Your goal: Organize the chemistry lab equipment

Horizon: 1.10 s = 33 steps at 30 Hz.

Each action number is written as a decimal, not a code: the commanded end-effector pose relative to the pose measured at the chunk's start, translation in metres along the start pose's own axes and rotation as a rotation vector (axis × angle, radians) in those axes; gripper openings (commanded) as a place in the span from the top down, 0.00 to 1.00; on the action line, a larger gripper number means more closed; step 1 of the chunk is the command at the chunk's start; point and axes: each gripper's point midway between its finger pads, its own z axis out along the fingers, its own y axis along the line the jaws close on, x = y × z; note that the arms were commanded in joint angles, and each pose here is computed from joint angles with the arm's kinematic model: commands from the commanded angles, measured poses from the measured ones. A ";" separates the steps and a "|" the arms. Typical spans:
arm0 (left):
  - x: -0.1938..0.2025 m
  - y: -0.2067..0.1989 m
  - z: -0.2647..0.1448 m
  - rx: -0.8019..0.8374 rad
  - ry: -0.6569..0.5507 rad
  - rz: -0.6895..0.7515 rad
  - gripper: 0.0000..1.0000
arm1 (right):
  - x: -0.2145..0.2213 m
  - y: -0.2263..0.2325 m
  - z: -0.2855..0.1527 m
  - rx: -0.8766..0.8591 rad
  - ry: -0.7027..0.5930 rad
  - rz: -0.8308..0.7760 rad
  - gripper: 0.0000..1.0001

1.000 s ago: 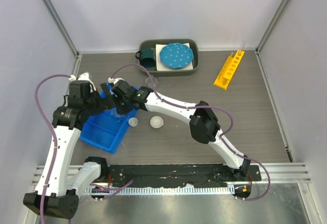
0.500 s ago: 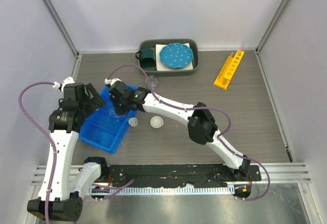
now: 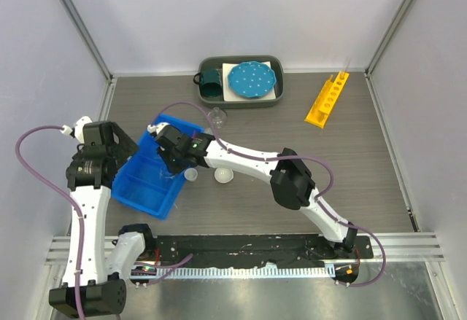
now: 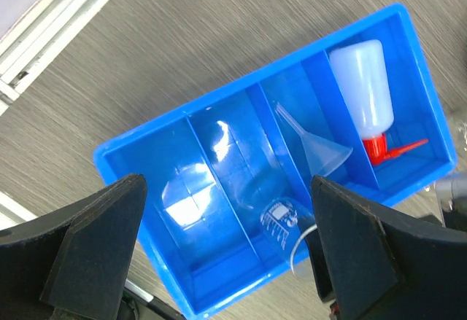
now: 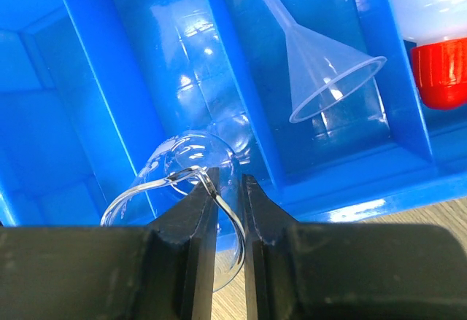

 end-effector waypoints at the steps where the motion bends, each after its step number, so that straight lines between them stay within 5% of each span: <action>1: -0.016 0.003 0.008 -0.021 -0.044 -0.042 0.00 | -0.021 0.018 -0.018 -0.054 -0.058 -0.032 0.99; 16: -0.015 0.016 0.038 -0.025 0.016 -0.153 0.00 | -0.001 0.009 0.019 -0.004 0.002 -0.061 0.94; 27: -0.014 0.009 0.038 0.029 0.018 -0.158 0.00 | 0.000 0.010 0.023 -0.005 0.007 -0.060 0.64; 33: -0.011 0.009 0.040 0.036 0.027 -0.161 0.00 | -0.005 0.010 0.017 -0.003 -0.002 -0.062 0.58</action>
